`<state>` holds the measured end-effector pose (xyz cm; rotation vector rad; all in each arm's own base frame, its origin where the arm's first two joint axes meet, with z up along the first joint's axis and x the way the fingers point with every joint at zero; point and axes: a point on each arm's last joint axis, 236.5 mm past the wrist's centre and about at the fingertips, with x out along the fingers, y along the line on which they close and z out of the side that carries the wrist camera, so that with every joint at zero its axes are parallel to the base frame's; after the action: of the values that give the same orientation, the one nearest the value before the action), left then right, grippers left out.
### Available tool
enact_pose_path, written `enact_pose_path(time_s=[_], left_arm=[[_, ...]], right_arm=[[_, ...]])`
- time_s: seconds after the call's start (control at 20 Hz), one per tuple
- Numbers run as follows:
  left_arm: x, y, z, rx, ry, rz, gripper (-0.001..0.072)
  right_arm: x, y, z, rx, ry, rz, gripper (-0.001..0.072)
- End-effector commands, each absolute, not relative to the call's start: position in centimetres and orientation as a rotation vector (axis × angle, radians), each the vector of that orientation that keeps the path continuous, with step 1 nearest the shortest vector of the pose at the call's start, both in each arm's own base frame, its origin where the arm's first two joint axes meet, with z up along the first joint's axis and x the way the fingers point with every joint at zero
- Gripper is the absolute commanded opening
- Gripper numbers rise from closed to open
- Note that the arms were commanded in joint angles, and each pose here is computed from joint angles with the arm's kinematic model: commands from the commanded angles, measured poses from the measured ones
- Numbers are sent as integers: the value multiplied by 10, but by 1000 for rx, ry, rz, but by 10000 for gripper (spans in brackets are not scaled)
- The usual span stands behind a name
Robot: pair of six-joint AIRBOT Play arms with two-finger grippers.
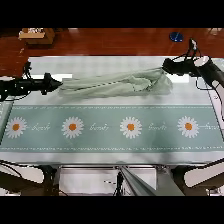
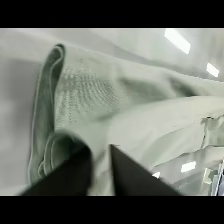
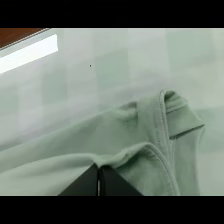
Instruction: Fold the shirts.
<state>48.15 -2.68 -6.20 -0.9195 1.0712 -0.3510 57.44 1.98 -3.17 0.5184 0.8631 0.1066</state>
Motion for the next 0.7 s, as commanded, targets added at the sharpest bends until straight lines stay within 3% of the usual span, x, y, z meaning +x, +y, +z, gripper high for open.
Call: enact_pose_path(time_s=[0.0,0.05,0.1,0.25,0.35,0.4,0.45,0.65], left_arm=[[488,-28,-76,-918,1079,-333,506],[493,-21,-70,-914,1060,-331,654],[497,-13,-60,-911,1038,-339,674],[503,11,-19,-906,993,-411,674],[494,13,-2,-920,1010,-470,670],[489,9,1,-932,1029,-490,669],[484,3,2,-934,1047,-515,668],[475,-29,4,-913,1102,-596,667]], right_arm=[[576,20,-42,506,872,107,110],[577,12,-32,495,852,105,265],[576,2,-19,471,829,105,386],[551,-62,13,226,839,23,401],[514,-118,5,118,973,-142,436],[495,-136,-6,144,1049,-203,566],[482,-140,-19,219,1106,-216,596],[495,-85,-43,761,1099,41,599]])
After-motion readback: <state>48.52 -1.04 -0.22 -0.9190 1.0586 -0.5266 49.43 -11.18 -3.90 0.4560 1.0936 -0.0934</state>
